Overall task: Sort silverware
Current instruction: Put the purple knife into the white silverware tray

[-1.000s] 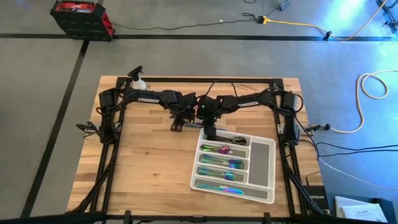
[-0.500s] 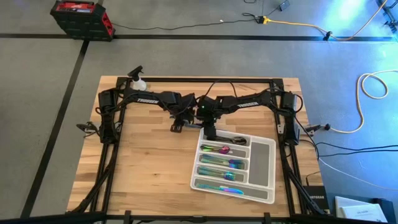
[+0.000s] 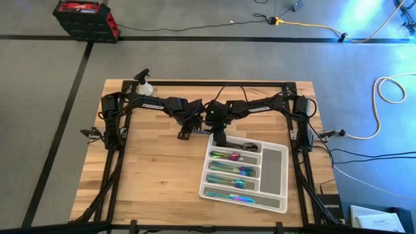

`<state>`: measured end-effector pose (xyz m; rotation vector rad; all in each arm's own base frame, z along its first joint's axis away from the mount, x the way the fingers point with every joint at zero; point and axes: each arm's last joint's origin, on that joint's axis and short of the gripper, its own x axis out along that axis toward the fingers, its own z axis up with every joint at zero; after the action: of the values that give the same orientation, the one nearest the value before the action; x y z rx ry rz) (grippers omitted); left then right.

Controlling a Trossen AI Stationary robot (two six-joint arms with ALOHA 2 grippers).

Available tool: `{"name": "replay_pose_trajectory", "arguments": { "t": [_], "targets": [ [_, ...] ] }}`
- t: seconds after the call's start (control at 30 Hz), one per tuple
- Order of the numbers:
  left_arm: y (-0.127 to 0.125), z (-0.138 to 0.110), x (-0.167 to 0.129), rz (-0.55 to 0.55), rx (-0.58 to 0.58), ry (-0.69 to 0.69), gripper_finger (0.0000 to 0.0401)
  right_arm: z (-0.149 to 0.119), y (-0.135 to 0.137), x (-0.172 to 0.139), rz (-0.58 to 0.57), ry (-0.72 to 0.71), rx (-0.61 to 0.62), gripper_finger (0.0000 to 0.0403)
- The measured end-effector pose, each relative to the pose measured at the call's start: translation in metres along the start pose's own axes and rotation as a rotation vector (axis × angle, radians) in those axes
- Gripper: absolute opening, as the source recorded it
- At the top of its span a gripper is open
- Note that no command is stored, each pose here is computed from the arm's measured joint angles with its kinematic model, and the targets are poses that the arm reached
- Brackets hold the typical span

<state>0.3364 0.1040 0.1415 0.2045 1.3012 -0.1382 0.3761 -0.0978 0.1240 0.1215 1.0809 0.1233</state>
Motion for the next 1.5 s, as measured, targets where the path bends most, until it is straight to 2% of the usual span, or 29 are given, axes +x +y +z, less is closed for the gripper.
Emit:
{"name": "replay_pose_trajectory", "arguments": {
  "t": [0.27,0.4,0.7,0.87,1.1,1.2,1.5],
  "targets": [
    [0.000,-0.001,0.002,0.025,-0.001,0.028,0.0075,0.000,0.000,0.000,0.003,0.000,-0.001,0.0000],
    [0.000,-0.002,0.002,0.031,0.002,0.033,0.0057,0.000,0.000,0.000,0.007,-0.002,-0.001,0.0000],
    [0.000,-0.003,0.002,0.031,-0.042,0.042,0.0053,0.001,0.002,-0.005,0.024,-0.012,-0.003,0.0000],
    [-0.001,-0.004,0.002,0.027,-0.050,0.060,0.0053,0.008,0.006,-0.026,0.005,-0.053,-0.013,0.0001],
    [-0.002,-0.006,-0.006,0.044,-0.087,0.069,0.0052,0.009,0.015,-0.057,0.003,-0.049,-0.009,0.0001],
    [-0.002,-0.008,-0.010,0.063,-0.099,0.089,0.0052,0.008,0.017,-0.066,-0.035,-0.032,-0.007,0.0001],
    [-0.002,-0.010,-0.011,0.064,-0.104,0.109,0.0052,0.016,0.016,-0.071,-0.068,-0.104,-0.024,0.0001]
  ]
}}
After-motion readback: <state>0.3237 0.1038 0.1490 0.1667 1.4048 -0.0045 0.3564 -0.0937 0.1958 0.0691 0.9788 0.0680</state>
